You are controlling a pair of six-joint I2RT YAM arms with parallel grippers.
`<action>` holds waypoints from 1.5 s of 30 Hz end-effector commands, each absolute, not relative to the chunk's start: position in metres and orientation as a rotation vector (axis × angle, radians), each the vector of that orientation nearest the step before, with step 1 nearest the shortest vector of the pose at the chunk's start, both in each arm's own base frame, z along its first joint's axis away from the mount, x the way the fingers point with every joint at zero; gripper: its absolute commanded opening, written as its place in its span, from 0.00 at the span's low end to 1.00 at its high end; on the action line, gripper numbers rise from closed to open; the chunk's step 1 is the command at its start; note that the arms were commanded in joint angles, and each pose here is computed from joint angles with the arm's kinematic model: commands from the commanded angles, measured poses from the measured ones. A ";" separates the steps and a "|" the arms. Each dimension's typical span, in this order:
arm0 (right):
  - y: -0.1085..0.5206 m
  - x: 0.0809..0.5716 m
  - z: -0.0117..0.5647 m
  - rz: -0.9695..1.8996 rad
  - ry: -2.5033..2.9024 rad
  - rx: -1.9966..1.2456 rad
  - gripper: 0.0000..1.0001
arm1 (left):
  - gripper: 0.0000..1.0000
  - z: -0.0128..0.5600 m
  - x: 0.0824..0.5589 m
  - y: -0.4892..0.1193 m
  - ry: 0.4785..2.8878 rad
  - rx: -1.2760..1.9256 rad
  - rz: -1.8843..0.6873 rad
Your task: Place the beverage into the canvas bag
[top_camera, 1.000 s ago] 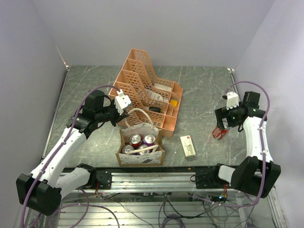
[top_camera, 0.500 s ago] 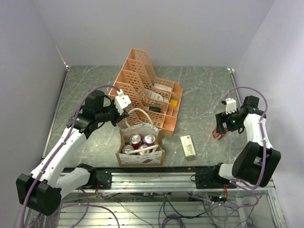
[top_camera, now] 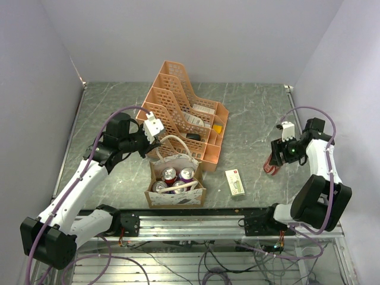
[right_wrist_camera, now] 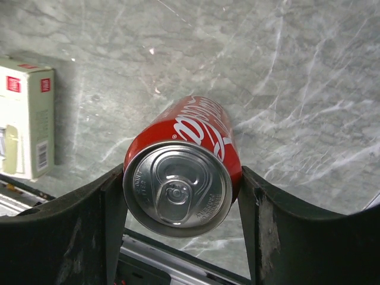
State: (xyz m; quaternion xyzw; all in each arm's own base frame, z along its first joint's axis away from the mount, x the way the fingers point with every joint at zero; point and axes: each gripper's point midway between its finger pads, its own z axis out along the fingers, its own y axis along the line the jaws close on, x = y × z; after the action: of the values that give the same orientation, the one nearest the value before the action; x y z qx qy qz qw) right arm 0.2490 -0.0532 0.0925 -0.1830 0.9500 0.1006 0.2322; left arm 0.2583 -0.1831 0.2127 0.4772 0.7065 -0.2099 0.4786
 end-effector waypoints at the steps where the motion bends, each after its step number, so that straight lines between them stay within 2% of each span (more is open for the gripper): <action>1: -0.043 0.265 0.138 0.306 2.464 -0.550 0.36 | 0.07 0.223 0.258 -0.191 1.674 1.172 -0.547; 4: -0.037 0.267 0.161 0.309 2.401 -0.575 0.26 | 0.07 0.223 0.258 -0.192 1.673 1.173 -0.548; 12: 0.002 0.269 0.208 0.407 2.293 -0.698 0.13 | 0.07 0.224 0.259 -0.193 1.671 1.173 -0.545; 25: 0.151 0.266 0.299 0.598 1.949 -1.145 0.01 | 0.07 0.217 0.266 -0.187 1.696 1.189 -0.493; 34: 0.238 0.230 0.324 0.774 1.669 -1.473 0.00 | 0.07 0.214 0.270 -0.185 1.710 1.214 -0.464; 45: 0.311 0.175 0.295 0.960 1.467 -1.790 0.00 | 0.07 0.209 0.268 -0.188 1.730 1.205 -0.503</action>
State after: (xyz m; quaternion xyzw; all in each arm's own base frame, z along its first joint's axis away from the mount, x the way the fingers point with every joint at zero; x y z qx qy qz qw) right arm 0.1867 0.2843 0.2828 -0.6486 0.6160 0.3359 0.2950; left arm 0.2670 -0.1812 0.2001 0.4843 0.7163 -0.1950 0.4630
